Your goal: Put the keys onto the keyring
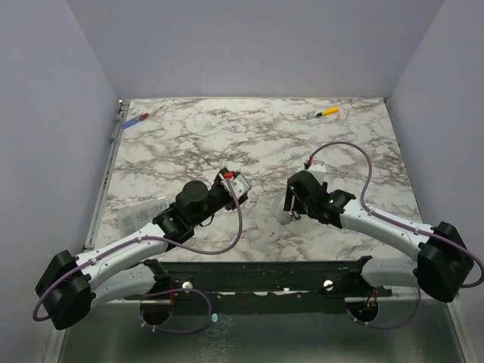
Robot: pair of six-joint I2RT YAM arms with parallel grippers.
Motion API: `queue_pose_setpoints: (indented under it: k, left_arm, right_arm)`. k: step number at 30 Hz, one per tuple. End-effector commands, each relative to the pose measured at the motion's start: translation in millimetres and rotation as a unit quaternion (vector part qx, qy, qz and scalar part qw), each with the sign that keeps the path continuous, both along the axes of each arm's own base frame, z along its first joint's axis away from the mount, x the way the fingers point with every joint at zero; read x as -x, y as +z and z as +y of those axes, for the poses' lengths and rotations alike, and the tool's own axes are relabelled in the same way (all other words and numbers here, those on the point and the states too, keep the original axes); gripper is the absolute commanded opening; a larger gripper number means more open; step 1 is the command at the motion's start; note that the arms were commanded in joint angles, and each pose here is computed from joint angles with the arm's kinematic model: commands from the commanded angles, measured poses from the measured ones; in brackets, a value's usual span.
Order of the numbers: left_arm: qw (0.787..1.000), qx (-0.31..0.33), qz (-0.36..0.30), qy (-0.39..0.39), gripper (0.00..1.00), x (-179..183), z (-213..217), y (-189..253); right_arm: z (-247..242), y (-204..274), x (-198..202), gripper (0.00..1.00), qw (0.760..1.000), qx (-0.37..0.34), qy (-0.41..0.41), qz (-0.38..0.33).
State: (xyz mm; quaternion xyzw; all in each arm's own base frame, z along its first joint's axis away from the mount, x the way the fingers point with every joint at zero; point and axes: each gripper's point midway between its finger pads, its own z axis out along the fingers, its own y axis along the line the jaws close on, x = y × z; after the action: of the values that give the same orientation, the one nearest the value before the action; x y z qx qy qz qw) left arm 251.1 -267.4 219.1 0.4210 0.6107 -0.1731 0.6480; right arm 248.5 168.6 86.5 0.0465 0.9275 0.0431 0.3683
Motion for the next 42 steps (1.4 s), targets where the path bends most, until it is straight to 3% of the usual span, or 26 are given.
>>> queue_pose_setpoints:
  k: [1, 11, 20, 27, 36, 42]
  left_arm:
    - [0.999, 0.008, -0.001, 0.041, 0.55, -10.3, 7.4, 10.3]
    - [0.999, 0.007, 0.002, 0.034, 0.55, -9.2, 5.1, 9.2]
    - [0.999, 0.010, 0.001, 0.031, 0.55, -8.0, 4.5, 10.8]
    - [0.999, 0.009, 0.000, 0.033, 0.55, -8.6, 5.1, 10.3]
    - [0.999, 0.006, -0.002, 0.043, 0.55, -11.3, 8.0, 10.3]
    - [0.999, 0.005, -0.010, 0.050, 0.55, -12.3, 11.4, 13.7]
  right_arm:
    - [17.0, -11.9, 3.1, 0.75, 0.999, -0.039, 0.004, 0.026]
    - [-7.0, -45.1, 8.2, 0.60, 0.998, 0.027, -0.032, 0.053]
    - [-56.9, -57.8, 4.8, 0.58, 0.993, 0.073, -0.077, 0.052]
    - [-63.6, -35.9, -2.3, 0.58, 0.994, 0.047, -0.095, 0.020]
    - [-58.0, 19.3, -15.3, 0.61, 0.992, -0.025, -0.077, -0.092]
    - [-46.7, 21.1, -41.5, 0.62, 0.992, -0.053, -0.071, -0.087]
